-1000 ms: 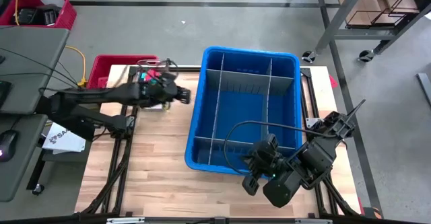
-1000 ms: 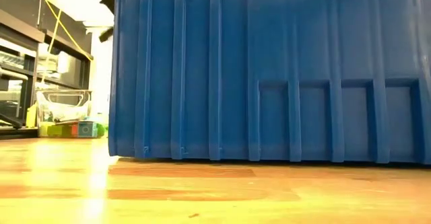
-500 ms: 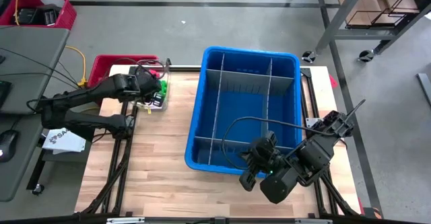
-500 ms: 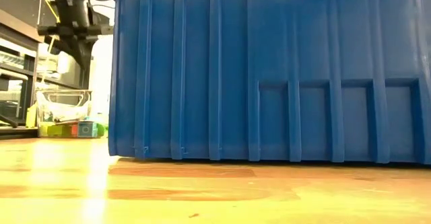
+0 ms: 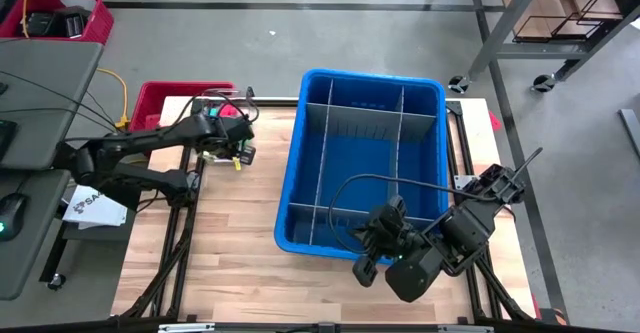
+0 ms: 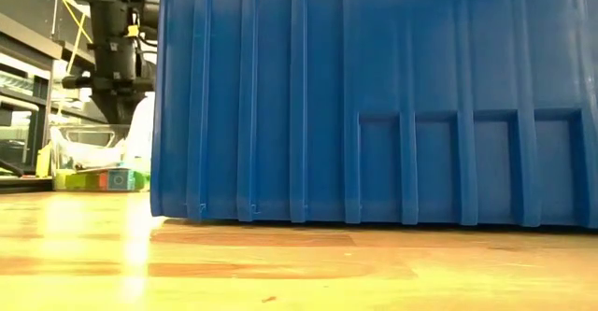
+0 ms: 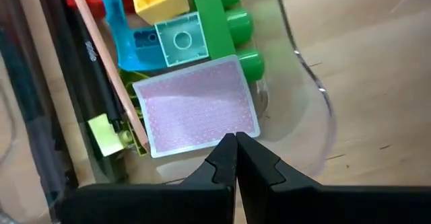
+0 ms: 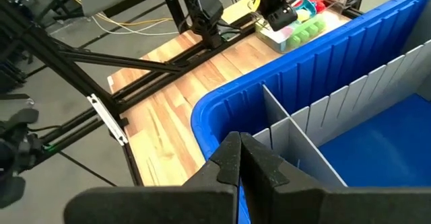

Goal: Sort blocks

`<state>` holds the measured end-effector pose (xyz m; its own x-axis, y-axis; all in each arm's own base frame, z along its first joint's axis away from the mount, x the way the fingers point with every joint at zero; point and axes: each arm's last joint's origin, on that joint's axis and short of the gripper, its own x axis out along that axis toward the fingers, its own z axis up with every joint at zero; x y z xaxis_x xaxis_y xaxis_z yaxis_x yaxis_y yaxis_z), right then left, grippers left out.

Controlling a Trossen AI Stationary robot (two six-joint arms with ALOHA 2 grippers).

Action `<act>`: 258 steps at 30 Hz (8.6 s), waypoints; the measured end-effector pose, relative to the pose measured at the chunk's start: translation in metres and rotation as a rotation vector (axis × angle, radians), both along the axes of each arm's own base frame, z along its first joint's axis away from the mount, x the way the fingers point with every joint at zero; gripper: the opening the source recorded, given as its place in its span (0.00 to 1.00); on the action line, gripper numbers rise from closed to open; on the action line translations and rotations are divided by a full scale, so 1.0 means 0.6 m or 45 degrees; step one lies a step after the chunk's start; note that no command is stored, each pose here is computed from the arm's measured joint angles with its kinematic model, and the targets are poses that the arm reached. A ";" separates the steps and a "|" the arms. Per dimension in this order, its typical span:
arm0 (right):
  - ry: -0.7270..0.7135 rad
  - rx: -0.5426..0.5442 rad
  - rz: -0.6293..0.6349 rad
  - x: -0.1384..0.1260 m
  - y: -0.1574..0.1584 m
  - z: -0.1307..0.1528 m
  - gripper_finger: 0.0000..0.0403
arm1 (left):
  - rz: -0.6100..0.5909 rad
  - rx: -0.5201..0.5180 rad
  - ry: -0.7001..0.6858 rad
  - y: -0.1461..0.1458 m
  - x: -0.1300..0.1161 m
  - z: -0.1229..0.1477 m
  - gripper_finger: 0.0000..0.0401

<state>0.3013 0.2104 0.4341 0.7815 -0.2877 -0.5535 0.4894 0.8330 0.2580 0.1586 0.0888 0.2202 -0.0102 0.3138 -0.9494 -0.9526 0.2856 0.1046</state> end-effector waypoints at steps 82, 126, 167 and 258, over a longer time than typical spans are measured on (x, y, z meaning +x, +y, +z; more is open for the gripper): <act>-0.043 -0.085 -0.102 0.018 -0.028 0.003 0.00 | -0.400 -0.279 -0.045 -0.207 0.097 -0.065 0.51; -0.042 -0.083 -0.100 0.018 -0.028 0.003 0.00 | -0.680 -0.110 0.126 -0.190 0.101 -0.041 0.42; -0.047 -0.083 -0.111 0.018 -0.029 0.003 0.00 | -0.915 -0.237 0.283 -0.184 0.100 -0.055 0.03; -0.346 -0.301 -0.123 -0.066 0.028 0.058 0.00 | -1.413 0.335 -0.572 -0.155 0.423 0.204 0.38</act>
<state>0.2620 0.2271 0.4688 0.8538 -0.4626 -0.2388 0.5089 0.8383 0.1956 0.4122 -0.0039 0.3426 0.6972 0.1267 -0.7056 -0.1723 0.9850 0.0065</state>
